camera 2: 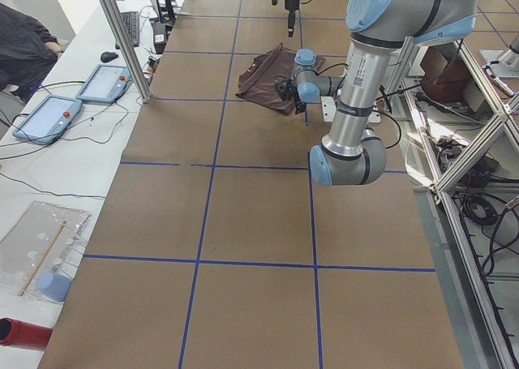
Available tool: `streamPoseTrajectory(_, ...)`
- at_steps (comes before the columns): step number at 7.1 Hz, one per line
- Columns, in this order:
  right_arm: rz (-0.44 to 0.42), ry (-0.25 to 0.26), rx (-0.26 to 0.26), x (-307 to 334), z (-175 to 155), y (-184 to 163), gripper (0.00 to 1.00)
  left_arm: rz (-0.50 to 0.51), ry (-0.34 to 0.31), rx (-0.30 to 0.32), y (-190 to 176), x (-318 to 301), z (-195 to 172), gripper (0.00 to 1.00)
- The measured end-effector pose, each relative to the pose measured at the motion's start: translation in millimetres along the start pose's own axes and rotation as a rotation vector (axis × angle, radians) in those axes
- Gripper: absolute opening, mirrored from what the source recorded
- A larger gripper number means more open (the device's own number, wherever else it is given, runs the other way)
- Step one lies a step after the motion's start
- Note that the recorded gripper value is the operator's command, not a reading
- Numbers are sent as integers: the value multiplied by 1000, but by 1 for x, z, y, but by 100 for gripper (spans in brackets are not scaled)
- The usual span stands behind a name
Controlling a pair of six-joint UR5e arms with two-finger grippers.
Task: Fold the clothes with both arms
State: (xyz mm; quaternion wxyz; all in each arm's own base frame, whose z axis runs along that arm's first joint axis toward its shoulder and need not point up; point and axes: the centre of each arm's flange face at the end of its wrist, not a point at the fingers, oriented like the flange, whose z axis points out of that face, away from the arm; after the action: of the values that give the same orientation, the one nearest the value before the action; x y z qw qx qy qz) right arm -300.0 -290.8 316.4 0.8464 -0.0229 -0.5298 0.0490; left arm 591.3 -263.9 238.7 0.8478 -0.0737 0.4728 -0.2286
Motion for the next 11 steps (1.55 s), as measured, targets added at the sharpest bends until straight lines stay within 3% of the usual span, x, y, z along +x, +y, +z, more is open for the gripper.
streamPoseTrajectory(6,8,-1,16,1,-2,-8,100,-28,11,67,-15,9,6,75)
streamPoseTrajectory(7,7,-1,16,1,-2,-8,100,-28,10,75,-16,10,9,59)
streamPoseTrajectory(8,7,-1,15,1,-2,-8,100,-27,9,81,-16,11,11,18)
streamPoseTrajectory(9,7,-2,15,1,-2,-8,100,-24,8,86,-17,11,12,0)
streamPoseTrajectory(11,7,-2,17,1,-2,-8,100,-20,6,96,-20,11,14,0)
